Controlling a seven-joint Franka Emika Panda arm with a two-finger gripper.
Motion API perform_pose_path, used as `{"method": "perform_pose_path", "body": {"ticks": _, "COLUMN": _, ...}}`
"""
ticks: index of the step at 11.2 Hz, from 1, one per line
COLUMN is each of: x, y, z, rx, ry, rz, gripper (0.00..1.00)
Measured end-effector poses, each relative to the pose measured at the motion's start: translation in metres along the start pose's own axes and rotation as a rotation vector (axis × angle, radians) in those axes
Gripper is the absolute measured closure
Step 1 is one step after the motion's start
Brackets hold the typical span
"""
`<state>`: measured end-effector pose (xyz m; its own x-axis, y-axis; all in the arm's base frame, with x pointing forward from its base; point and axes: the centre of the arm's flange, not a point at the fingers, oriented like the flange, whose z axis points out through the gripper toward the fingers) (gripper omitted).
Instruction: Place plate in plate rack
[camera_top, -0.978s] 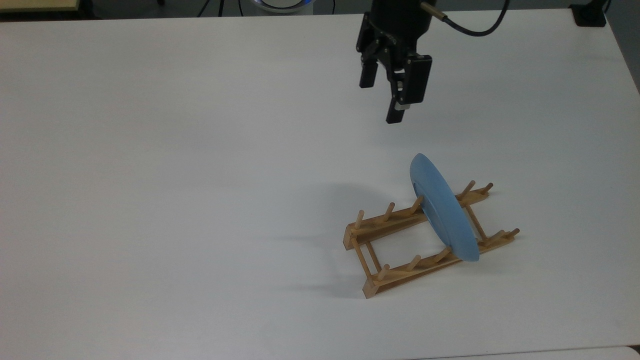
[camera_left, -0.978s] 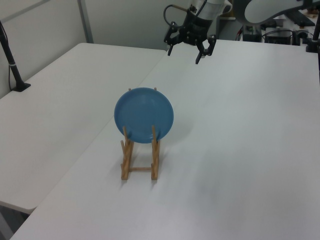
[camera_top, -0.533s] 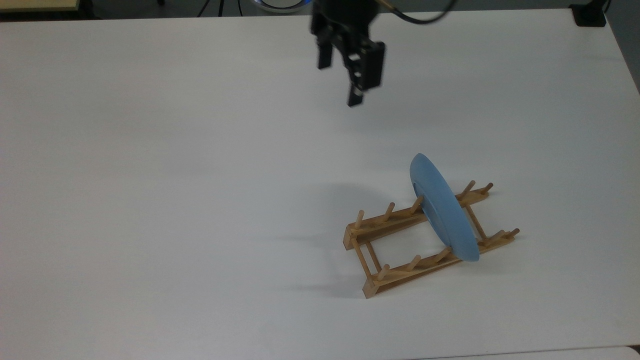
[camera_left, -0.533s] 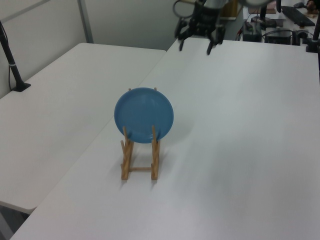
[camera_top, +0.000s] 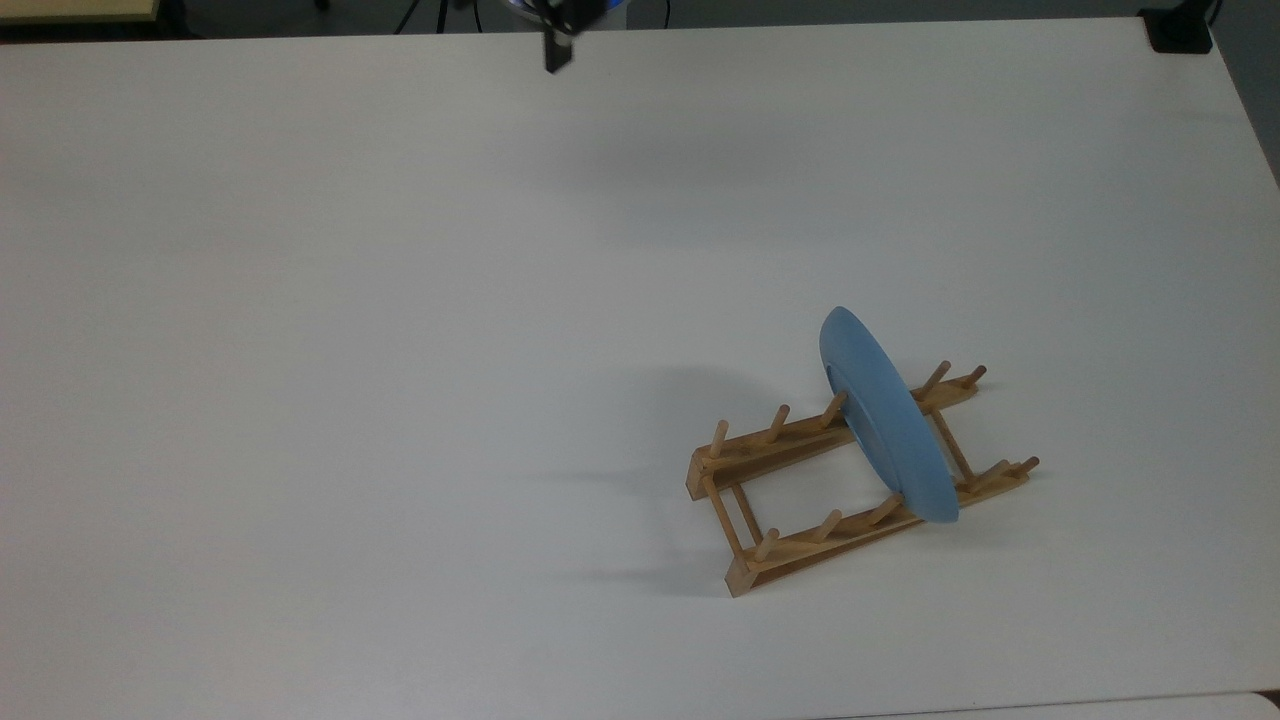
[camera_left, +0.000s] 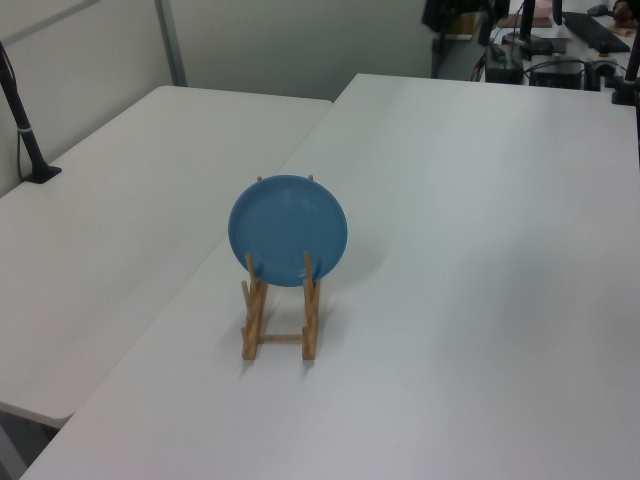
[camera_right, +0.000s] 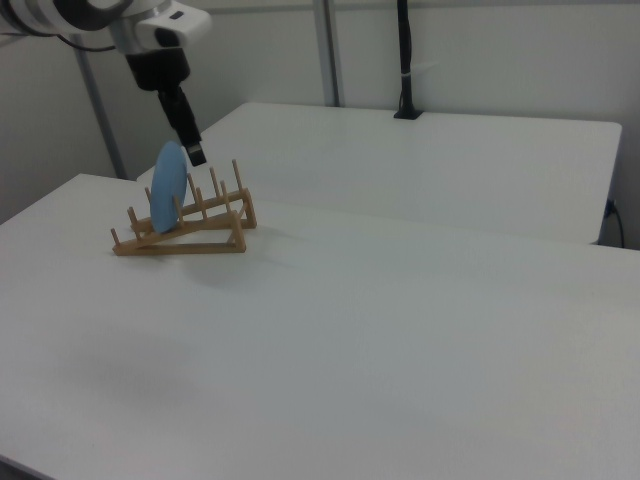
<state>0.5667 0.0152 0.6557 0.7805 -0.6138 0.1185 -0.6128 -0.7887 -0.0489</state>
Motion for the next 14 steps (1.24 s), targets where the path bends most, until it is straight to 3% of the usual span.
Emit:
{"method": "perform_pose_path", "body": {"ticks": 6, "x": 0.028, "y": 0.062, "z": 0.0, "rx": -0.022, "ry": -0.016, "rz": -0.466, "gripper": 0.0}}
{"method": "perform_pose_path", "body": {"ticks": 14, "x": 0.033, "y": 0.076, "z": -0.002, "rx": -0.022, "ry": -0.016, "rz": -0.628, "gripper": 0.0}}
